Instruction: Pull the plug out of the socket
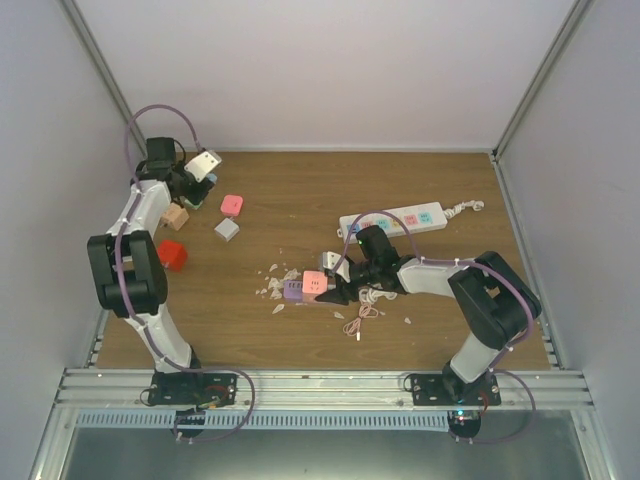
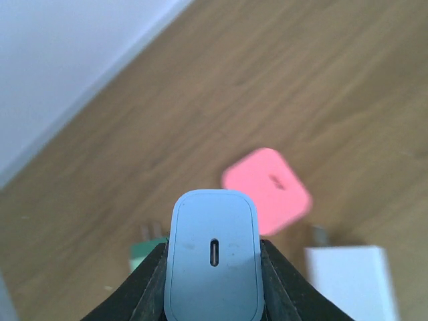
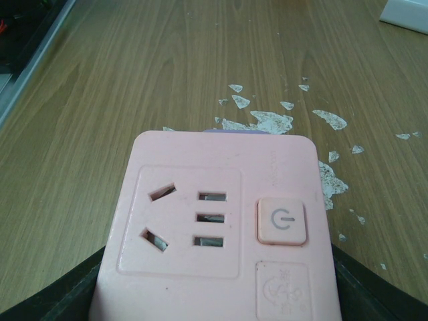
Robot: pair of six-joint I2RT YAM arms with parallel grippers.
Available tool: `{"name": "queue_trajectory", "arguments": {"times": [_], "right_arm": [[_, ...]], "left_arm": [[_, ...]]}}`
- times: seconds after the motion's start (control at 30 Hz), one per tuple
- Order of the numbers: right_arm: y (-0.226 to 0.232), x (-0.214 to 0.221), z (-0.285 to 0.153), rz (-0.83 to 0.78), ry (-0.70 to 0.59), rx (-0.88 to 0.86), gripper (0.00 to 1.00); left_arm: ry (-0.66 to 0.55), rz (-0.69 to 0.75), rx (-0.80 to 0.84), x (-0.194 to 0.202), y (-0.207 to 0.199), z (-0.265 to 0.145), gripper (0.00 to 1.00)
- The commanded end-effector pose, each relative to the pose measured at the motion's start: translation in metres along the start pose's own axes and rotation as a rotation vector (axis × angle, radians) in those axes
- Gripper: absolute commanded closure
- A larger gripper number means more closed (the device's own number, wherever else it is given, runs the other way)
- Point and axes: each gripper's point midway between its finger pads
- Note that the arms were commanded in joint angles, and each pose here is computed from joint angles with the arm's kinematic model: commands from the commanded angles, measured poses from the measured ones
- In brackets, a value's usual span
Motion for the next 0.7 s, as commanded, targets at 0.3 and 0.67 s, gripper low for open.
{"name": "queue_trajectory", "arguments": {"times": [0.3, 0.67], "right_arm": [[-0.012, -0.004, -0.007, -0.009, 0.004, 0.039, 0.51], [-0.014, -0.003, -0.007, -0.001, 0.01, 0.043, 0.51]], "left_arm": [[0.249, 0.312, -0.467, -0.01, 0.1, 0.06, 0.77], [0.356, 0.429, -0.481, -0.002, 0.091, 0.128, 0.74]]}}
Point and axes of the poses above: each gripper's point midway between its finger pads, its own z axis out along the fingers, its own y axis along the line the jaws close on, x = y × z, and after that the axes turned 1 degree about -z, right-handed
